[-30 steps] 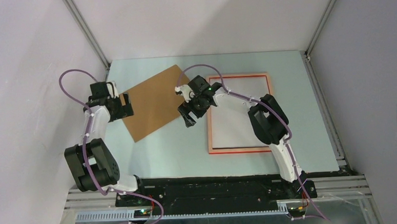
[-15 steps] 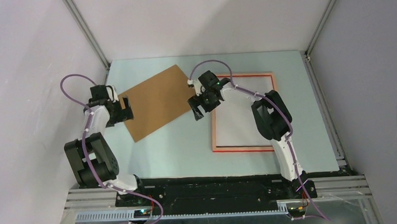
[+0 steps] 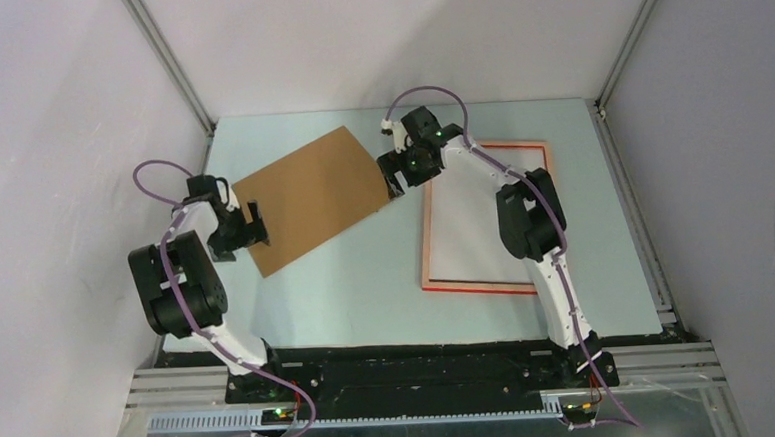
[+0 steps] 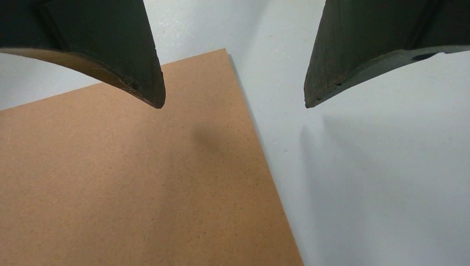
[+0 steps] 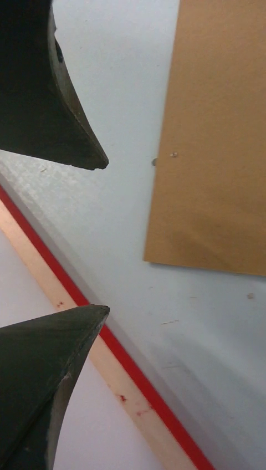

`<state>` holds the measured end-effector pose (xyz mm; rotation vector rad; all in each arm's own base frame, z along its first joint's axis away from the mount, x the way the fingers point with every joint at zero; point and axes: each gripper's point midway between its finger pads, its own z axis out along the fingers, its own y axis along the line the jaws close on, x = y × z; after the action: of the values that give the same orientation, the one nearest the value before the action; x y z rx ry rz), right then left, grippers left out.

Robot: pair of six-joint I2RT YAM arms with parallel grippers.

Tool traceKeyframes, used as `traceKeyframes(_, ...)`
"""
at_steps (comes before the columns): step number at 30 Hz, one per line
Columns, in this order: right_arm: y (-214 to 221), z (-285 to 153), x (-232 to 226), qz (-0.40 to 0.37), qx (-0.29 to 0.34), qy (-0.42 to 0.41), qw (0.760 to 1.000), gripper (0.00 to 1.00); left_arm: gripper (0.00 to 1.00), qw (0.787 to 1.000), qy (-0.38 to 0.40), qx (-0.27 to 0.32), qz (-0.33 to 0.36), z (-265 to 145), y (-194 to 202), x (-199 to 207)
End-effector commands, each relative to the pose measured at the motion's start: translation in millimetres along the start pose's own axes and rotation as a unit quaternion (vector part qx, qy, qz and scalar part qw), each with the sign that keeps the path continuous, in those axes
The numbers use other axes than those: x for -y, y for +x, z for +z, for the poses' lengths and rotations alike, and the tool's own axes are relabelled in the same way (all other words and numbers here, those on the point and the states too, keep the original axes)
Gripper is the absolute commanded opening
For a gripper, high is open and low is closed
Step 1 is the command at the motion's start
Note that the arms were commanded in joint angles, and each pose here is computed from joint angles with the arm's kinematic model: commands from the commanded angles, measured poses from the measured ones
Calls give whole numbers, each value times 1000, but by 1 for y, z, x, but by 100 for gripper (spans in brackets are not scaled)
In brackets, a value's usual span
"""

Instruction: Put the photo into the frame

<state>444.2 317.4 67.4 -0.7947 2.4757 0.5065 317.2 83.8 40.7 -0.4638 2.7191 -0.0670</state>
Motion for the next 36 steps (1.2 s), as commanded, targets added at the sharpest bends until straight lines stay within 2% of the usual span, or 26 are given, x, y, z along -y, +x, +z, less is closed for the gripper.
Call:
traceKeyframes(1,-12,13,0,19,-5,-33,999,96,100,1000,21,-11,-21,6,-4,5)
traceKeyframes(11,-29,38,-6,102,1,-123,987,95,100,998,49,-32,-25,14,6,14)
traceKeyframes(25,-26,52,-47,211,-21,-285,935,92,99,992,111,-49,-21,16,17,33)
traceKeyframes(29,-25,41,-59,230,-27,-327,916,90,97,990,127,-52,-18,15,19,38)
traceKeyframes(36,-43,-17,-73,240,-2,-384,892,87,95,985,164,-59,-7,10,23,52)
